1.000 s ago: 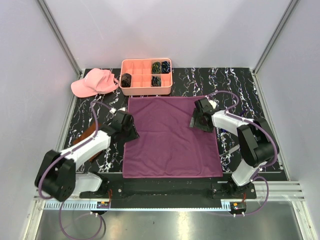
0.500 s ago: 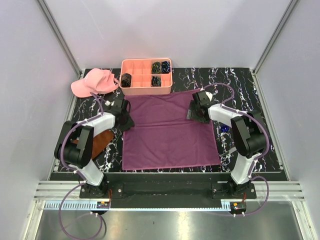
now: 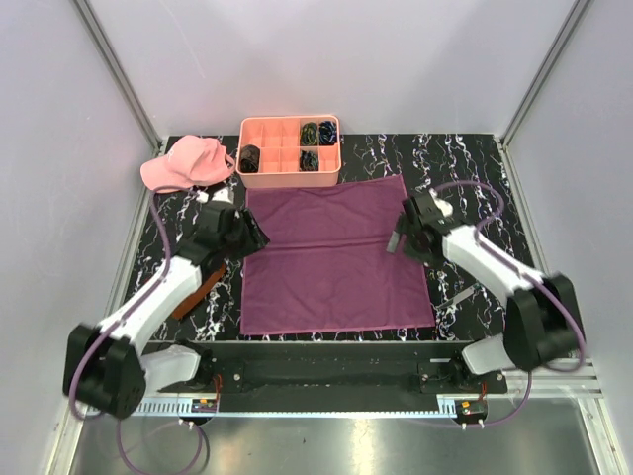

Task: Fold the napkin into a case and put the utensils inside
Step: Pick up the flattened napkin from the center of the board.

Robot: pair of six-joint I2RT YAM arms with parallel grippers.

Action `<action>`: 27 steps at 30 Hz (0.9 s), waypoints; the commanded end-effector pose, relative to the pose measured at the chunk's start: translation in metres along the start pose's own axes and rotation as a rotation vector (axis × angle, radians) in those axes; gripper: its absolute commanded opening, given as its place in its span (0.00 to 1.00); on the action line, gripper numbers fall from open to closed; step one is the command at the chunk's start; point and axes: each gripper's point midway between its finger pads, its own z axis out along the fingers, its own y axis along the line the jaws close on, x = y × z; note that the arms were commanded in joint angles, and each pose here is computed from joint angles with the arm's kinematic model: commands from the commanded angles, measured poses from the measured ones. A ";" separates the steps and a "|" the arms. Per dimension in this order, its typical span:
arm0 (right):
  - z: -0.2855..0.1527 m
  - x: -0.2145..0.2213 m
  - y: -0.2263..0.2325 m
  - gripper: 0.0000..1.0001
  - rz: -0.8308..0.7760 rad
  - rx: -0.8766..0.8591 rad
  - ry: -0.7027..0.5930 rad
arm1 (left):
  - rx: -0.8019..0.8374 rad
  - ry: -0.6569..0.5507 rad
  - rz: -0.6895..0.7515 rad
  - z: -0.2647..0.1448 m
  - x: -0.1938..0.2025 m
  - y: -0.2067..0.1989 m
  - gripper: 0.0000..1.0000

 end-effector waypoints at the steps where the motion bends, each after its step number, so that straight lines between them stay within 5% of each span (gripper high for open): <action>1: -0.021 0.058 -0.053 0.98 0.168 0.140 0.121 | 0.113 0.094 -0.027 -0.020 0.033 -0.006 0.58; 10: -0.029 0.123 -0.105 0.73 0.499 0.228 0.144 | 0.190 0.052 -0.073 -0.040 0.032 -0.015 0.53; 14: -0.029 0.123 -0.108 0.49 0.589 0.248 0.114 | 0.191 0.060 -0.066 -0.041 0.032 -0.016 0.53; 27: -0.020 0.118 -0.115 0.51 0.625 0.363 0.104 | 0.072 0.047 -0.102 -0.043 0.027 0.003 0.57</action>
